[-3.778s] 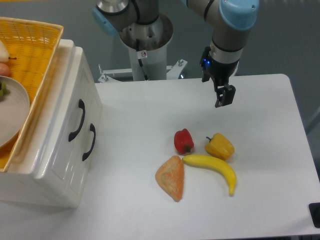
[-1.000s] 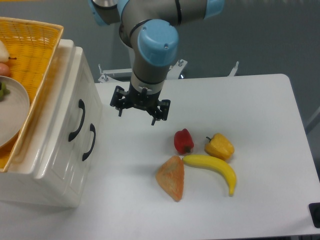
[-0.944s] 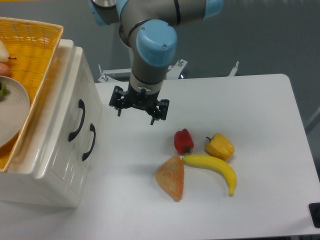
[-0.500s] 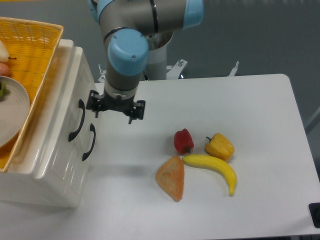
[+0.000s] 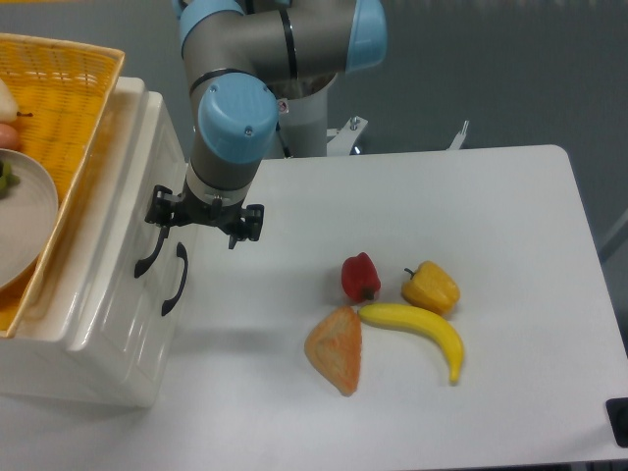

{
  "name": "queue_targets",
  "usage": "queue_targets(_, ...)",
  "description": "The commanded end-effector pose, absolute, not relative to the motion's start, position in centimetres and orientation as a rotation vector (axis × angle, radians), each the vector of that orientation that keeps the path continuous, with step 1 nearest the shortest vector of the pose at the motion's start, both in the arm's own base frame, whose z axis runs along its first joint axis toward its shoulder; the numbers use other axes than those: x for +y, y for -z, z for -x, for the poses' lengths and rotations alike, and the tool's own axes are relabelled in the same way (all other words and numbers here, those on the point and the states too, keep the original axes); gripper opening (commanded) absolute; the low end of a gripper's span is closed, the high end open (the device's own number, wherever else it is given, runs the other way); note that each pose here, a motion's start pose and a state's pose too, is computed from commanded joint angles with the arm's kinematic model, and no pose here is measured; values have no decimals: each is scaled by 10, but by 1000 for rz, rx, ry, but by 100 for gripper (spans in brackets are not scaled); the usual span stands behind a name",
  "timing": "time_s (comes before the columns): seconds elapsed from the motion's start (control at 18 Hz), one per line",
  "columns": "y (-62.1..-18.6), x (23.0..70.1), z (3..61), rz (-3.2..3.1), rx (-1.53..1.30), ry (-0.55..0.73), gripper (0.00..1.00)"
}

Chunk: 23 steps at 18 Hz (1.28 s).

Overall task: Slide open the top white drawer
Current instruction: 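Lower the gripper onto the upper drawer's black handle and hook it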

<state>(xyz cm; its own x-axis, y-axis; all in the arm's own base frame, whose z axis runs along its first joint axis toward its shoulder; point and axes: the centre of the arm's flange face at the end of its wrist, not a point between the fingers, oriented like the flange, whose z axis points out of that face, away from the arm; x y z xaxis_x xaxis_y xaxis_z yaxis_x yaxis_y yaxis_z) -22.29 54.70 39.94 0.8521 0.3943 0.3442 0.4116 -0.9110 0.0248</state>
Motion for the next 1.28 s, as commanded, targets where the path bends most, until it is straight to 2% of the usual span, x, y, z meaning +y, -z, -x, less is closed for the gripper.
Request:
queue_targets(0.39,-394,551,220,2958,-653,614,100)
queue_targets(1.28,-382,554,216,2978,-640,635,100)
